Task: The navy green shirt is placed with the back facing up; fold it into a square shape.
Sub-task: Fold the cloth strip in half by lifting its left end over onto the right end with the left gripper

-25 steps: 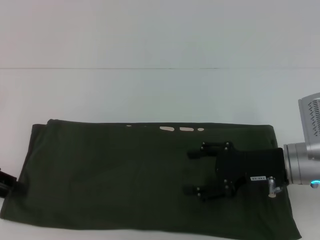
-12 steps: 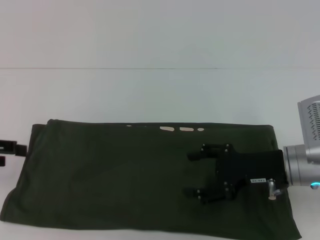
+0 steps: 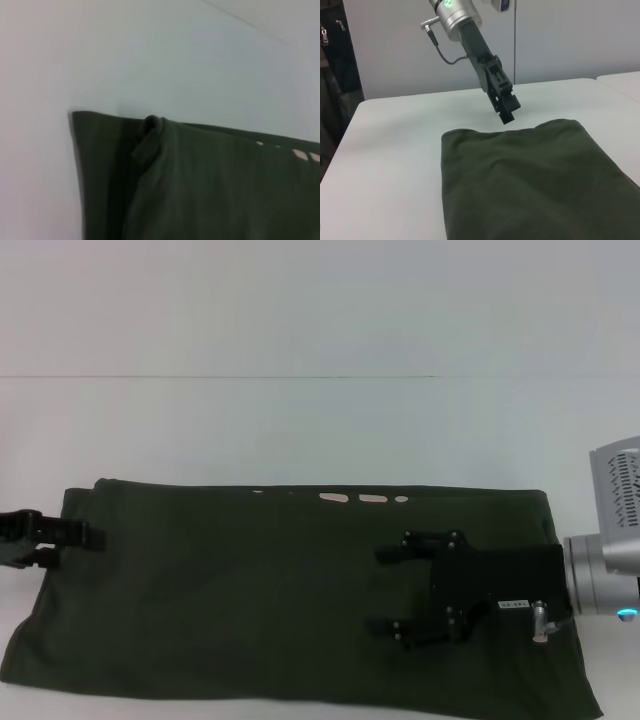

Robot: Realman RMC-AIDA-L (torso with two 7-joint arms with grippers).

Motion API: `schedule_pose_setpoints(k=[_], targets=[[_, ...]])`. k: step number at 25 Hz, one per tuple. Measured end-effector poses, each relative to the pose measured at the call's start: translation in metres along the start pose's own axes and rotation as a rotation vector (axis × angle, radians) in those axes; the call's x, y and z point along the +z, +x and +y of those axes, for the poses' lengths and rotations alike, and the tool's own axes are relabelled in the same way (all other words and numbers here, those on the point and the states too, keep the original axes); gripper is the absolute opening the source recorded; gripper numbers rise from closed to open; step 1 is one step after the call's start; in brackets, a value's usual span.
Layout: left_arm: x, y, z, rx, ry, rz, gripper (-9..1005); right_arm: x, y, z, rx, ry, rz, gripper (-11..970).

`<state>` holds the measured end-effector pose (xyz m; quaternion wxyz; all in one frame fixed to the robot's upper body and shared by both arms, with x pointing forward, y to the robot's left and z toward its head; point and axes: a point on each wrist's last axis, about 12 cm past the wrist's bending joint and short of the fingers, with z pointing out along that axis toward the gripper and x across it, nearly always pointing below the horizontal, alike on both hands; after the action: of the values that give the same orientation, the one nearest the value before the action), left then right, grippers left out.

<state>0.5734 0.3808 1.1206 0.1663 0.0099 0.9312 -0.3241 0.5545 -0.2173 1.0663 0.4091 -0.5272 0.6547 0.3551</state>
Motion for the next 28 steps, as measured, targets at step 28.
schedule_pose_setpoints(k=[28], targets=[[0.016, 0.007, 0.012, -0.019, -0.092, -0.003, 910, 0.004, 0.002, -0.001, 0.004, 0.006, 0.023, 916]])
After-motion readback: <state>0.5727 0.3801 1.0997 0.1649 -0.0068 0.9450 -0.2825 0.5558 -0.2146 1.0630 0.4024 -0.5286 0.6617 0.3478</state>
